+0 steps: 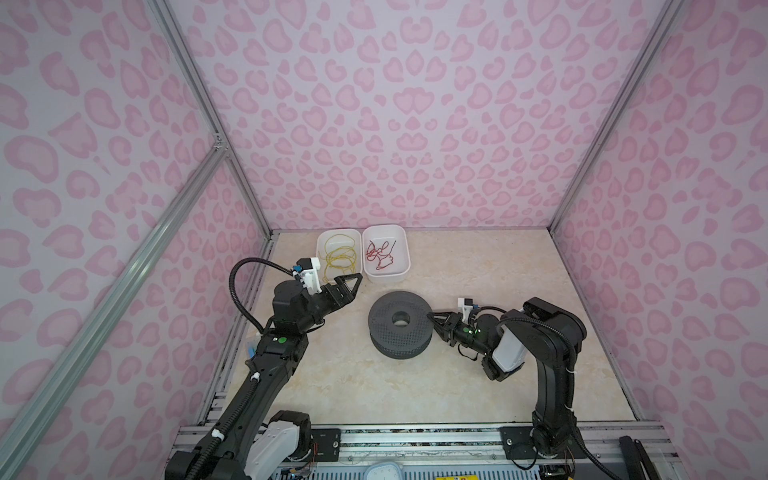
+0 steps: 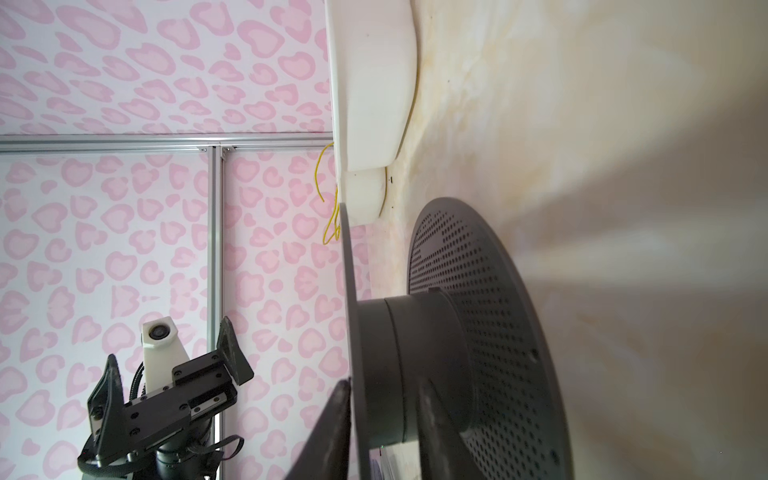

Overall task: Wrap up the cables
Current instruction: 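Grasp the grey spool rim with the right gripper and drag it nearer, then lower the left gripper into the yellow cable tray and grasp the cable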

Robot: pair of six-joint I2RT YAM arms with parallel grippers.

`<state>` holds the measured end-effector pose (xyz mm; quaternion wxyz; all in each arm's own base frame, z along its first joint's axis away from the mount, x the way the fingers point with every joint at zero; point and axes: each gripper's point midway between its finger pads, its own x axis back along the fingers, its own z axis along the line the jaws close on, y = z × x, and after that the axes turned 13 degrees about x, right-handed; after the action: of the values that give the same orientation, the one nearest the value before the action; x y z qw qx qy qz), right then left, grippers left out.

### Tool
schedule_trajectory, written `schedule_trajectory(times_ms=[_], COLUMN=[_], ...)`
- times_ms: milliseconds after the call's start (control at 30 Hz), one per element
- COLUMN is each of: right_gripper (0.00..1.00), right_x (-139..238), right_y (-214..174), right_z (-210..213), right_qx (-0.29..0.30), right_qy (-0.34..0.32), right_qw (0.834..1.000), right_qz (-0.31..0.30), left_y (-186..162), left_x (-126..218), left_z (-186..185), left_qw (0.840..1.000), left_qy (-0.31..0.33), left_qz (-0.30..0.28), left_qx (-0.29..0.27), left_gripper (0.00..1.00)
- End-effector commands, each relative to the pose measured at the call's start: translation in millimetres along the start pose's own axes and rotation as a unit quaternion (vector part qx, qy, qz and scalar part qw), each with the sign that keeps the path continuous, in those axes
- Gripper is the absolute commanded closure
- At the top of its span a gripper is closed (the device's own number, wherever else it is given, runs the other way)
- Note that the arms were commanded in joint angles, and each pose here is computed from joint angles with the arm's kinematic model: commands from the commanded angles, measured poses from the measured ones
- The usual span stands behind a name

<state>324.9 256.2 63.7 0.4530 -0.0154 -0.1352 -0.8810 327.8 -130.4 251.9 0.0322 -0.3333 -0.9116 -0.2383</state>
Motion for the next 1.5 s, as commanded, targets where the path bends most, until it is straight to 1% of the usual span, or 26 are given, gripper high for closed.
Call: schedule_trajectory(times_ms=[0, 167, 233, 333, 467, 533, 633, 700, 767, 833, 867, 933, 1000, 1033, 1133, 1167, 1267, 1367, 1467], right_gripper=[0.63, 0.59, 0.58, 0.58, 0.58, 0.58, 0.62, 0.65, 0.66, 0.67, 0.67, 0.67, 0.66, 0.66, 0.64, 0.63, 0.61, 0.59, 0.58], right_x=[3, 10, 15, 24, 37, 43, 53, 58, 63, 70, 74, 79, 83, 85, 90, 90, 92, 91, 88], right_y=[6, 17, 22, 28, 35, 39, 43, 45, 47, 51, 53, 57, 59, 59, 58, 58, 56, 55, 52], right_z=[-2, -3, -2, -3, -10, -13, -18, -20, -18, -18, -15, -4, 4, 6, 12, 13, 11, 7, 0], right_qx=[0.013, 0.016, 0.016, 0.015, 0.026, 0.034, 0.056, 0.080, 0.113, 0.143, 0.158, 0.189, 0.211, 0.216, 0.229, 0.233, 0.242, 0.243, 0.239], right_qy=[-0.001, -0.005, -0.004, -0.008, -0.030, -0.045, -0.078, -0.109, -0.138, -0.171, -0.182, -0.192, -0.195, -0.197, -0.194, -0.194, -0.198, -0.200, -0.203], right_qw=[1.000, 1.000, 0.999, 0.999, 0.998, 0.997, 0.995, 0.990, 0.984, 0.975, 0.970, 0.963, 0.958, 0.956, 0.954, 0.953, 0.950, 0.949, 0.949], right_qz=[-0.012, -0.027, -0.032, -0.039, -0.043, -0.043, -0.040, -0.033, -0.028, -0.026, -0.025, -0.025, -0.022, -0.019, -0.014, -0.013, -0.008, -0.004, 0.009], left_y=[5, 12, 16, 28, 51, 65, 90, 106, 118, 132, 135, 143, 145, 144, 142, 140, 136, 134, 140], left_x=[0, 1, 0, -1, -4, -7, -15, -25, -39, -57, -69, -89, -109, -119, -141, -147, -169, -188, -202], left_z=[-15, -15, -8, 10, 30, 37, 49, 60, 74, 84, 93, 108, 117, 125, 144, 147, 155, 163, 167], left_qw=[1.000, 1.000, 0.999, 0.994, 0.980, 0.971, 0.951, 0.935, 0.919, 0.907, 0.901, 0.883, 0.877, 0.871, 0.860, 0.861, 0.869, 0.869, 0.867], left_qy=[-0.019, 0.002, 0.030, 0.102, 0.190, 0.230, 0.294, 0.336, 0.374, 0.400, 0.412, 0.443, 0.449, 0.456, 0.465, 0.461, 0.439, 0.432, 0.430], left_qz=[0.000, -0.009, -0.013, -0.026, -0.054, -0.067, -0.083, -0.082, -0.075, -0.066, -0.052, -0.032, 0.000, 0.017, 0.056, 0.064, 0.080, 0.089, 0.086], left_qx=[-0.018, -0.016, -0.014, -0.008, -0.011, -0.022, -0.052, -0.080, -0.099, -0.117, -0.128, -0.152, -0.171, -0.181, -0.201, -0.206, -0.213, -0.223, -0.236], left_gripper=[0.02, 0.01, 0.00, 0.03, 0.10, 0.15, 0.24, 0.33, 0.38, 0.39, 0.38, 0.37, 0.37, 0.38, 0.36, 0.36, 0.35, 0.35, 0.35])
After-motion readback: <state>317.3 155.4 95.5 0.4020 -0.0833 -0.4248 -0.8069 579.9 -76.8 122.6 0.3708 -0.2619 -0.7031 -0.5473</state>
